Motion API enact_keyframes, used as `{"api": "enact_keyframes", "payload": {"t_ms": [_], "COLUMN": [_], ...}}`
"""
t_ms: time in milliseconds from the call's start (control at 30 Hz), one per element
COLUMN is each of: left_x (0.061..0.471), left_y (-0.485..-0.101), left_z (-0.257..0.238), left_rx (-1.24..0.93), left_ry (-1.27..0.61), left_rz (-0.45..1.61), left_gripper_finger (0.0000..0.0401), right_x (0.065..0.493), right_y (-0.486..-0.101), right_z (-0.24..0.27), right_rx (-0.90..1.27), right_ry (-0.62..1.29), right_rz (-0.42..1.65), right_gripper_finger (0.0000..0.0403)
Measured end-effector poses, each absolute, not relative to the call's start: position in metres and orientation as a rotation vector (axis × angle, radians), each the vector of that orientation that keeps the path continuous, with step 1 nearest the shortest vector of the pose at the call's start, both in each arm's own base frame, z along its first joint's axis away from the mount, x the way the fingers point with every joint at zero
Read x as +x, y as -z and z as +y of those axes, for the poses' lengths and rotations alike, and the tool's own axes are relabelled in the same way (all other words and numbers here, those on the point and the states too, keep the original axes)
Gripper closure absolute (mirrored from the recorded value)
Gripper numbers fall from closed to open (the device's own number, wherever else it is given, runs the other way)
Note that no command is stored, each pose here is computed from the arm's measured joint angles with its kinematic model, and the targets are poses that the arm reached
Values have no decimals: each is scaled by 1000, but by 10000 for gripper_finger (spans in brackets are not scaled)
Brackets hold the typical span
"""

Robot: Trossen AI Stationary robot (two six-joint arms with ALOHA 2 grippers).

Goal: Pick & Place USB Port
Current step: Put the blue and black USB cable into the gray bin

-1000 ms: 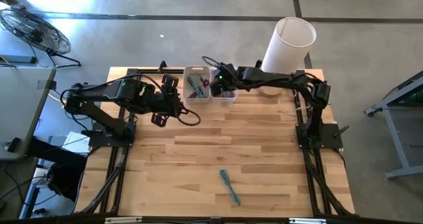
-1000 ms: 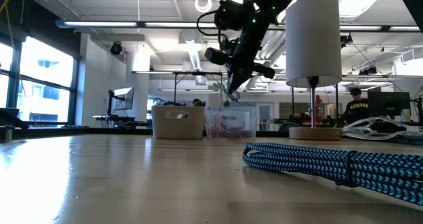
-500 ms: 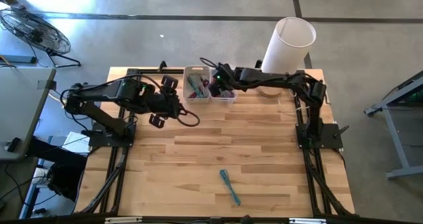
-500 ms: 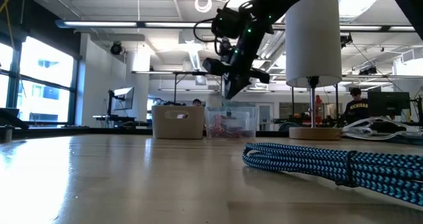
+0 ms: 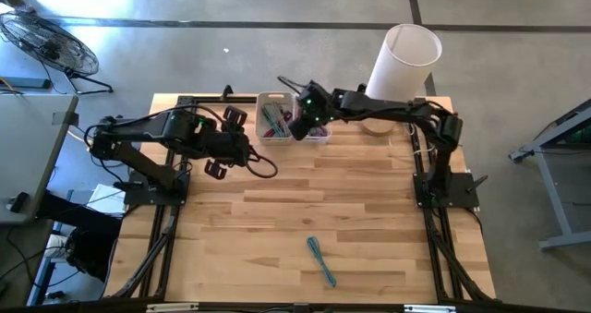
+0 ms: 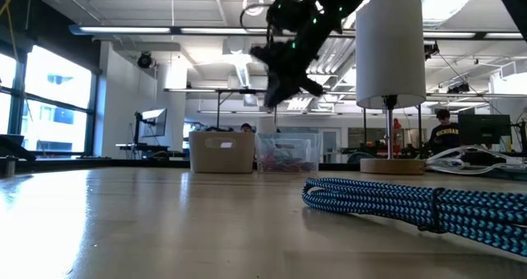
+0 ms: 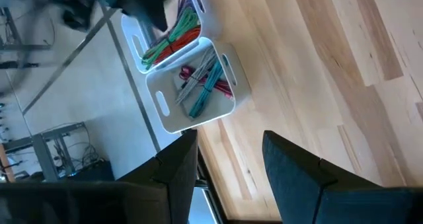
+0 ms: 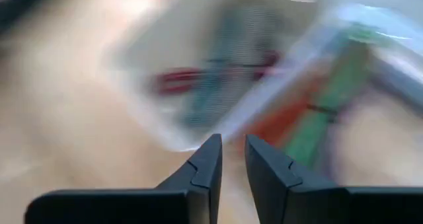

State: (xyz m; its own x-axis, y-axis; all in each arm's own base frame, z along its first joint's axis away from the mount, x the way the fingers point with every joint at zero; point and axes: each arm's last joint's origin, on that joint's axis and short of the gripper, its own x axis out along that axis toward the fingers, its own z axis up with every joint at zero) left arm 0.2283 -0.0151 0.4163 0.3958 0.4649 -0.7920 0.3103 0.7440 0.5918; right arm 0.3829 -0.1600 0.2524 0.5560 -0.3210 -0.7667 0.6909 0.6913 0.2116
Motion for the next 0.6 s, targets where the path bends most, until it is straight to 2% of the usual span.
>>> {"api": "enact_keyframes", "payload": {"t_ms": [133,267,367,600], "left_x": [226,225,225,226], "left_y": [-415,-414,-414,-414], "left_z": [-15,-16,-17,-18], "left_rx": [755,720,688,591], "left_ry": [-112,-61,-40,-78], "left_rz": [1212,1221,1217,1204], "left_gripper_finger": [236,236,236,236], "right_x": [375,356,337,315], "right_y": [-284,-312,-328,-344], "right_z": [-134,-84,-44,32], "right_rx": [610,669,627,448], "right_ry": [255,11,-40,5], "right_rz": [778,880,972,1022], "right_gripper_finger": [346,346,346,346]}}
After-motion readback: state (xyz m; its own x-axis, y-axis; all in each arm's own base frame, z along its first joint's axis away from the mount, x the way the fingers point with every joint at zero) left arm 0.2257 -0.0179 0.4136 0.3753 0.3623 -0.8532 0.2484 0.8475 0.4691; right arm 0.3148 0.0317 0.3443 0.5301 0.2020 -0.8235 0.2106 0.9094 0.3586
